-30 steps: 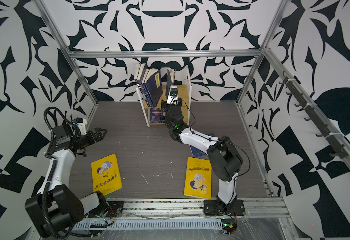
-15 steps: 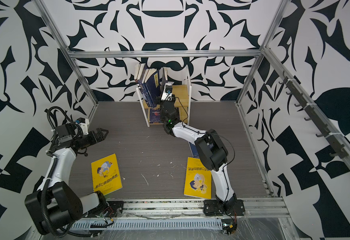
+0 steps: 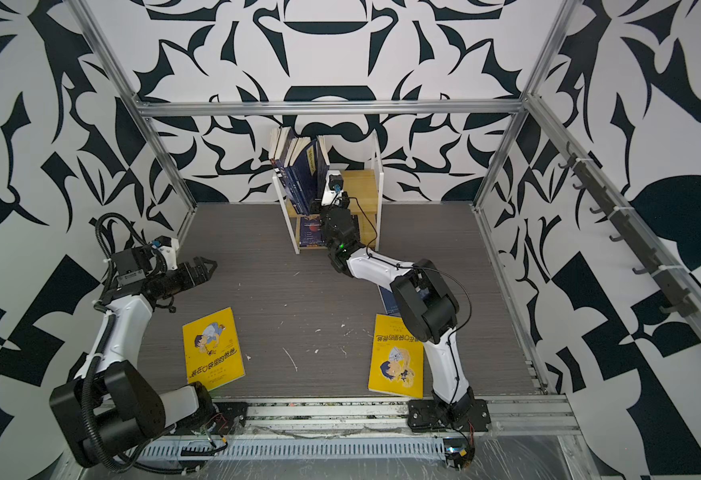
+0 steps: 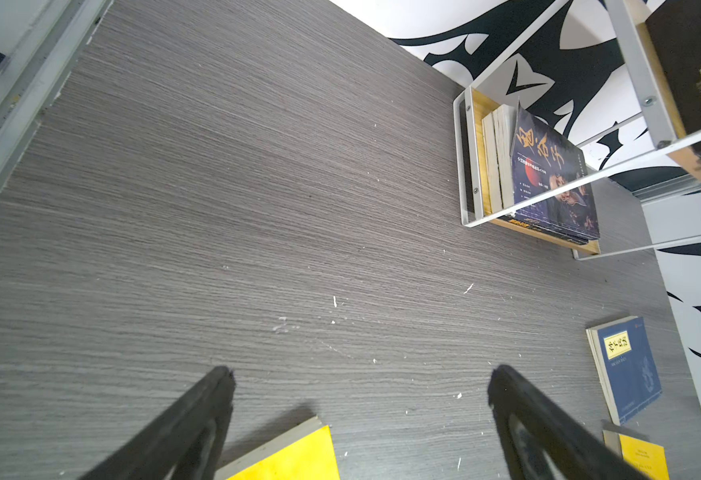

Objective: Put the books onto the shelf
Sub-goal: 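Lower the blue book into the upper tier beside the other blue books, then release the blue book and push it upright against the row with the right gripper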

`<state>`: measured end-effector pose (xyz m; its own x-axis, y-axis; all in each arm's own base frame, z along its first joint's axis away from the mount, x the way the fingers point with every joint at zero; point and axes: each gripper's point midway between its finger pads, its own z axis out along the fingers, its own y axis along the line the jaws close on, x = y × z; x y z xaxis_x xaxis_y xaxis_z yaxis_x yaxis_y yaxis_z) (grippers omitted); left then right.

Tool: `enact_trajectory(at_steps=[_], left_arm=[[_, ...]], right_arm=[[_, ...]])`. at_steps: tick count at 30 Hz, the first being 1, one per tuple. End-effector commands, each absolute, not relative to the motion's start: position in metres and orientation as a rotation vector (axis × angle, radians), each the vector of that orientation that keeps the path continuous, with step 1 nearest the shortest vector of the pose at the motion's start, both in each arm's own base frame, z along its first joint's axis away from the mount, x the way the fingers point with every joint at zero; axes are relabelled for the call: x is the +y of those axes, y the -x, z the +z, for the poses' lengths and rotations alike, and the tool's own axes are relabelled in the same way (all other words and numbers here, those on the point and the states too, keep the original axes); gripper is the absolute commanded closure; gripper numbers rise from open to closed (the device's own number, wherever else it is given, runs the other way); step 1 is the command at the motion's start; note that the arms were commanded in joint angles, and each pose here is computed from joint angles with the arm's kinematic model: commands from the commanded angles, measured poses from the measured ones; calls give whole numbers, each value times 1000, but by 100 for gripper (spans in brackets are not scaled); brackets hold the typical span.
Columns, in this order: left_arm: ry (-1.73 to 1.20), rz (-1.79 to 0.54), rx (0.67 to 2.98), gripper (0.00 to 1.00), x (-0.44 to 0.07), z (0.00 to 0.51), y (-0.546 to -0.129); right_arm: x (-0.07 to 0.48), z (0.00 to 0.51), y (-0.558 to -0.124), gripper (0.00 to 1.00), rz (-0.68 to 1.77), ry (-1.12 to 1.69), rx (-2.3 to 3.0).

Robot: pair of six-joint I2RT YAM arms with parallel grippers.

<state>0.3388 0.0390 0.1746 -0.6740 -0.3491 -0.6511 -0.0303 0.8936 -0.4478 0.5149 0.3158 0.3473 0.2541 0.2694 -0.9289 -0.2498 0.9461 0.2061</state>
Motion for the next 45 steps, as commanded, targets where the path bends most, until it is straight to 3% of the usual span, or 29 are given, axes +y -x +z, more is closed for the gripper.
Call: enact_trajectory(at_steps=[1,13,29,45], left_arm=[[257,-514,2269,0,39,176,-340],[256,-512,2270,0,39,176,-340],[256,-510,2271,0,39,176,-339],[261,-516,2268,0,39,178,-339]], right_arm=[[325,337,-510,100,353,46,1316],[343,329,-505,100,379,164,1330],[361,325,-499,84,385,281,1327],[354,322,-459,67,367,400,1342]])
